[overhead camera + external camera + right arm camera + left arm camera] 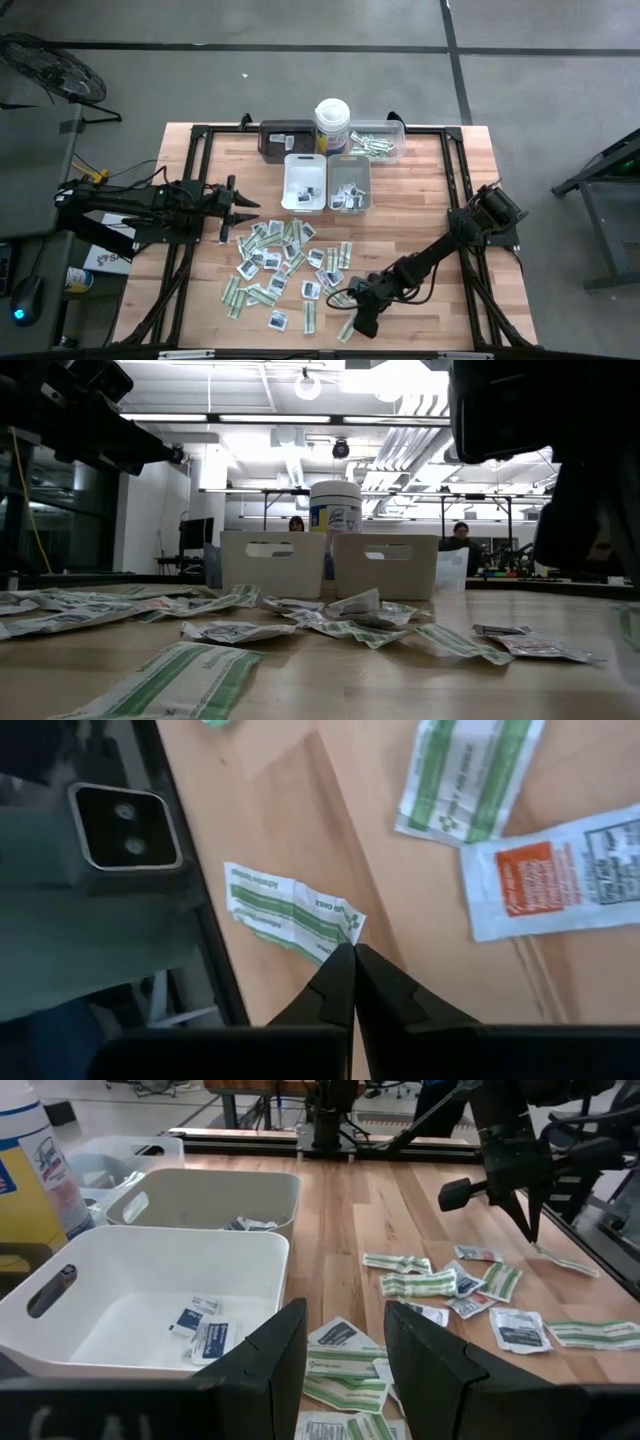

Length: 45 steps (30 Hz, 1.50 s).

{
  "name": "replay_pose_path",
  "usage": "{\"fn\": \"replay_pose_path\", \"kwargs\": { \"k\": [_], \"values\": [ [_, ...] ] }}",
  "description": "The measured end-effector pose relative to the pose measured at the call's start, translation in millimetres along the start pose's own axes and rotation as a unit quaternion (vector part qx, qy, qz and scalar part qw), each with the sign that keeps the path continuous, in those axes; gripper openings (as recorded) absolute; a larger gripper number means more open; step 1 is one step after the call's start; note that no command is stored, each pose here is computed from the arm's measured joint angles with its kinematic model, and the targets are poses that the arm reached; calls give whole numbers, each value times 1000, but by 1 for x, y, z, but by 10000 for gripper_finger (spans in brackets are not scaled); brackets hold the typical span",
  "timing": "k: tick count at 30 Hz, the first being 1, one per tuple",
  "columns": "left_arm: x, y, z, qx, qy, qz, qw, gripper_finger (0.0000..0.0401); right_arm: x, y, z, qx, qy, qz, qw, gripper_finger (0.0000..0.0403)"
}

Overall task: Pick & Place First Aid Supplies
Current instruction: Put the band aid into the transparent bin

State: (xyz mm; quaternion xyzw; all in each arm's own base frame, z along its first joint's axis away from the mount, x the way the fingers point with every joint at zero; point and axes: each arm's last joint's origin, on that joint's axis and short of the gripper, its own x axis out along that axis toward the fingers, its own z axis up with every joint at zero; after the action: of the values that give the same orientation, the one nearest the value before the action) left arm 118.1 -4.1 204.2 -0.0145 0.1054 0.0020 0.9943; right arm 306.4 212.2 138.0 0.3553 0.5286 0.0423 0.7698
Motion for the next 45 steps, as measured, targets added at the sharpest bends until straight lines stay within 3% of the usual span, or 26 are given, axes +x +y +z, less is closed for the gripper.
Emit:
{"fn": "replay_pose_path", "kwargs": {
  "k": [12,19,25,34,45],
  "values": [
    [0,0,-2,-8,11,-2,1000,133,-3,4,6,2,-38,11,999,0],
    [0,0,-3,-9,15,-2,1000,133,-32,14,18,-19,-129,7,991,0],
    [0,0,-3,-9,15,-1,1000,133,-62,13,33,-12,-221,-34,975,0],
    [0,0,-3,-10,17,0,1000,133,-125,-4,66,36,-354,-103,929,0],
    [0,0,-3,-35,16,0,999,133,-247,-56,84,127,-475,-212,844,0]
  ]
}}
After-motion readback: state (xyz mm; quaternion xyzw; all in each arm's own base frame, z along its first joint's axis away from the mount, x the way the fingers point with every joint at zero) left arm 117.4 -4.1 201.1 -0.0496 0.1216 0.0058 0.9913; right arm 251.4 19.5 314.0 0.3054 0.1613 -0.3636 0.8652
